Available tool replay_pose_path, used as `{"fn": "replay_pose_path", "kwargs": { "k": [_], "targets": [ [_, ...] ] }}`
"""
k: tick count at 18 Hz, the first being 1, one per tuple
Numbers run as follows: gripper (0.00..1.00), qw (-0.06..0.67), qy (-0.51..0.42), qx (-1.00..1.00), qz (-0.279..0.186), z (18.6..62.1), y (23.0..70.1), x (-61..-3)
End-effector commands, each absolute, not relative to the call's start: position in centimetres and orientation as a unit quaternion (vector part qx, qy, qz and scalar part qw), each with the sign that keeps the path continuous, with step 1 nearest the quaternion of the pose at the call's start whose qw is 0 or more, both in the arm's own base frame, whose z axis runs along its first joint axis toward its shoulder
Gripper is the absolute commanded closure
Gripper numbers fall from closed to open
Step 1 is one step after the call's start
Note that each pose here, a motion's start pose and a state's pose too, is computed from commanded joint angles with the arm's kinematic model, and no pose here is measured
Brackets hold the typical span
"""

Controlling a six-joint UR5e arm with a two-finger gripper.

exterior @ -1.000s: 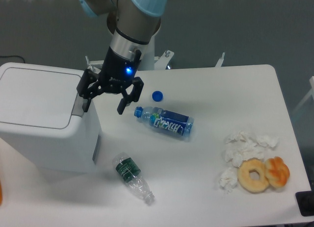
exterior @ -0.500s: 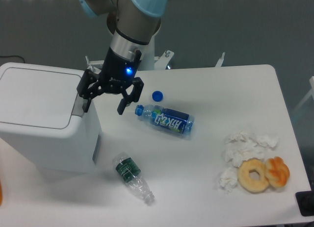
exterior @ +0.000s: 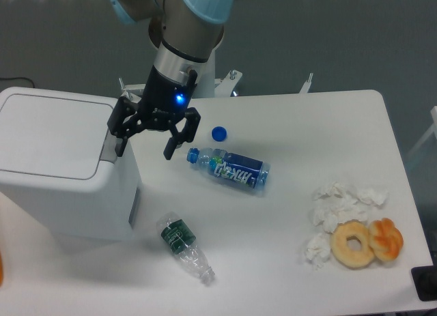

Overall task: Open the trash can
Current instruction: 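Push the white lid so it pops open, then lift away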

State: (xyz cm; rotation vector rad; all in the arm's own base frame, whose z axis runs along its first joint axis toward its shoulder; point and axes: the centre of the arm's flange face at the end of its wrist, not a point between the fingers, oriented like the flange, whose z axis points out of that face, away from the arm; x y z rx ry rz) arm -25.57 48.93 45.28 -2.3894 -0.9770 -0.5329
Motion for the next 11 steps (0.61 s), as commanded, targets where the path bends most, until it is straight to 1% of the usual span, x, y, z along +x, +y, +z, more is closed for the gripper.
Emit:
{"fn": "replay_pose_path", "kwargs": {
  "k": [11],
  "targets": [
    [0.00, 0.246, -0.361, -0.877, -0.200, 44.62, 48.75, -25.55]
  ]
}}
